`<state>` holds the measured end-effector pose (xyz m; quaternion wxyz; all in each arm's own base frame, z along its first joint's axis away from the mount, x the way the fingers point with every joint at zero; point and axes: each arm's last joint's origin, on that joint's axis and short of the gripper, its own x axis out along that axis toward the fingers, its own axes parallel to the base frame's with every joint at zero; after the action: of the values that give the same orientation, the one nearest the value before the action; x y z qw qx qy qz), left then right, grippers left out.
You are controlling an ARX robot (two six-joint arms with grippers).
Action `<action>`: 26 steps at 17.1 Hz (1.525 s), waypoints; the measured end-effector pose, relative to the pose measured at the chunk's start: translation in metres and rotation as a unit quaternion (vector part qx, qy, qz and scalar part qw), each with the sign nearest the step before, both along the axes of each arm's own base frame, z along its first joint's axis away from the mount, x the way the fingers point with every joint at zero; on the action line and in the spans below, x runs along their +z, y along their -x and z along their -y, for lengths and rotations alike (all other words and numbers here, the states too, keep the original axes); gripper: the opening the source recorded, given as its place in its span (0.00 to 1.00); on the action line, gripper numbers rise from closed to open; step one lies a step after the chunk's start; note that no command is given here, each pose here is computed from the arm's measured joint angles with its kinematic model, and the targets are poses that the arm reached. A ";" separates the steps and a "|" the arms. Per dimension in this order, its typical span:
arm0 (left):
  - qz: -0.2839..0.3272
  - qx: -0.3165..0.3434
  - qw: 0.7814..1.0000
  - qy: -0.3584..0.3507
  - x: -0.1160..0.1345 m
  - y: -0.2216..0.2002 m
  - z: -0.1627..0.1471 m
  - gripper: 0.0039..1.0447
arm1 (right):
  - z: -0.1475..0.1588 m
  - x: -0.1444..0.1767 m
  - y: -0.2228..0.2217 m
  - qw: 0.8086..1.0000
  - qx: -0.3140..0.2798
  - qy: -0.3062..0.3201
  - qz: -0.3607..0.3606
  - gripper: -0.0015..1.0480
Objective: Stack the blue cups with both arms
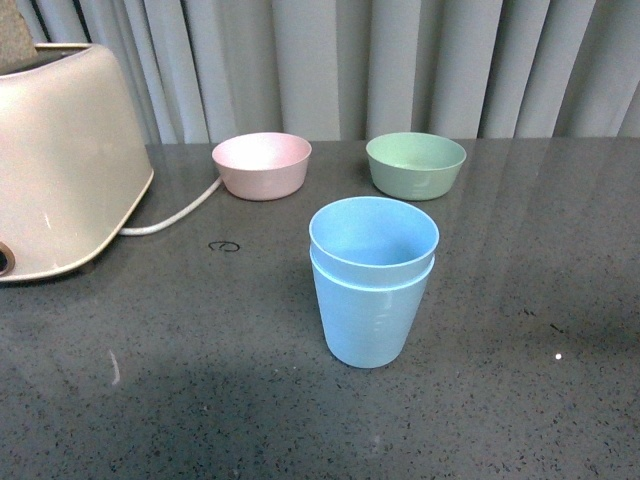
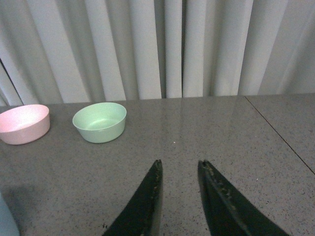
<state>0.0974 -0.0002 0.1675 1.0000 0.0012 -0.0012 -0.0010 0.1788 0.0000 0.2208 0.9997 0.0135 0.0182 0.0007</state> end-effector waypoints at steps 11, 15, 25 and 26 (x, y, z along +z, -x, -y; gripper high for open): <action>0.000 0.000 1.000 0.000 0.000 0.000 0.000 0.94 | 0.000 -0.039 0.048 1.000 0.000 0.009 0.015 0.02; 0.000 0.000 1.000 0.000 0.000 0.000 0.000 0.94 | 0.000 -0.045 0.057 1.000 0.000 0.010 0.017 0.02; 0.000 0.000 1.000 0.000 0.000 0.000 0.000 0.94 | 0.000 -0.051 0.070 1.000 0.000 0.010 0.025 0.02; 0.000 0.000 1.000 0.000 0.000 0.000 0.000 0.94 | 0.000 -0.051 0.071 1.000 0.000 0.010 0.024 0.02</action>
<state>0.0974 -0.0002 0.1675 1.0000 0.0012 -0.0011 -0.0010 0.1080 0.0000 0.1698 1.0000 0.0033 -0.0054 0.0008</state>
